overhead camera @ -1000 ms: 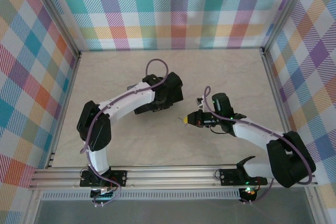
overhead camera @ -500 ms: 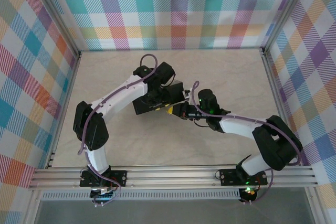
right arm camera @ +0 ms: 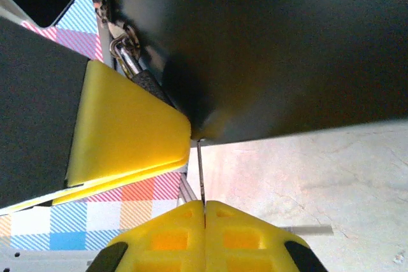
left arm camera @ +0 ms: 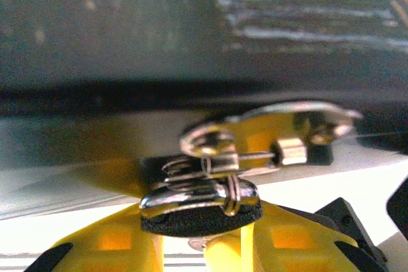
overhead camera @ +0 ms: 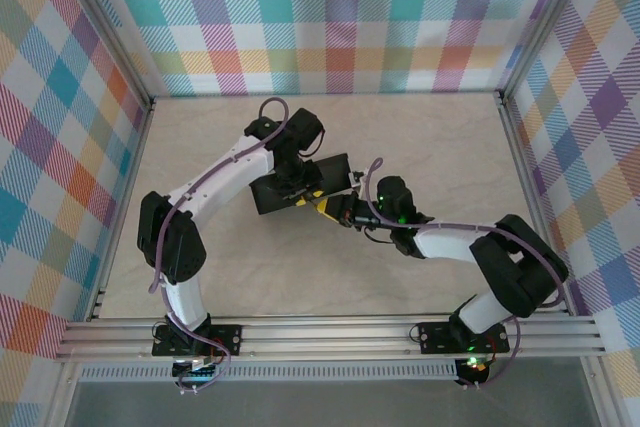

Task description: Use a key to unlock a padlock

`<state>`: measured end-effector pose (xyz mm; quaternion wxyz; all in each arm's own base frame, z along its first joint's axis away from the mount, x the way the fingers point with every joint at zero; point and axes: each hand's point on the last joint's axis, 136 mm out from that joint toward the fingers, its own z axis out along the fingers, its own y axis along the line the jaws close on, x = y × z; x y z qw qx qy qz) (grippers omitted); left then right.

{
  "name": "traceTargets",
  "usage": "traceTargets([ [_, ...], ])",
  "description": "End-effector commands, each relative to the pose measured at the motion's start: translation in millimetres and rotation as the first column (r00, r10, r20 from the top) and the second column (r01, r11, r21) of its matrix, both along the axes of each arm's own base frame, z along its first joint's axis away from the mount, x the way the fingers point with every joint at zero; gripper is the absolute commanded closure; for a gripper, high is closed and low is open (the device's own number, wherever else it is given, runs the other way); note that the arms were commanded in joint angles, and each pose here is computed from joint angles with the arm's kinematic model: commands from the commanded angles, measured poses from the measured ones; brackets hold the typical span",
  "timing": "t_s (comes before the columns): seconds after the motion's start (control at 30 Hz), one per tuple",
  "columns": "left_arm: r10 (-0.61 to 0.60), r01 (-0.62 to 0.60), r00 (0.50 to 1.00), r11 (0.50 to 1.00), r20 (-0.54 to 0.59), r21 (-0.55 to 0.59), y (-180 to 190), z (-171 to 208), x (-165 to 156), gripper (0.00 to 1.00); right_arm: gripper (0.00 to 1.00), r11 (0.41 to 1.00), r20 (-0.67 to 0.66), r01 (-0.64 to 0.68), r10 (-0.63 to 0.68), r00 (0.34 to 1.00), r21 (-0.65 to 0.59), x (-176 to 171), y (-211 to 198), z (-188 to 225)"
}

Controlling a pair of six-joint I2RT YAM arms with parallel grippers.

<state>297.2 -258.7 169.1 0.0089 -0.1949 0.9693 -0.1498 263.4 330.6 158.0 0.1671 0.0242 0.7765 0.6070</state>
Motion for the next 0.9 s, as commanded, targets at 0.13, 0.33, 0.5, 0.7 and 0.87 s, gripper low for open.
traceTargets([
  [0.13, 0.018, -0.017, 1.0, 0.999, 0.001, -0.051, -1, 15, 5, 1.0, 1.0, 0.996, 0.009, 0.023, -0.024, 1.0, 0.089, 1, 6, 5],
  [0.33, 0.027, -0.027, 1.0, 0.998, -0.002, -0.055, 3, 15, 6, 1.0, 1.0, 0.998, 0.009, 0.045, -0.045, 0.999, 0.051, -2, -1, -1],
  [0.5, 0.029, -0.029, 1.0, 0.998, -0.006, -0.058, 3, 14, 6, 1.0, 1.0, 0.997, 0.043, 0.044, -0.047, 0.998, 0.065, 2, 2, 6],
  [0.7, 0.032, -0.032, 0.999, 0.998, -0.002, -0.062, 4, 15, 7, 1.0, 1.0, 0.995, 0.072, 0.036, -0.043, 0.996, 0.098, 0, 2, 15],
  [0.87, 0.035, -0.035, 0.999, 0.997, 0.002, -0.07, 4, 16, 7, 1.0, 1.0, 0.995, 0.08, 0.039, -0.046, 0.996, 0.09, -2, -1, 19],
])
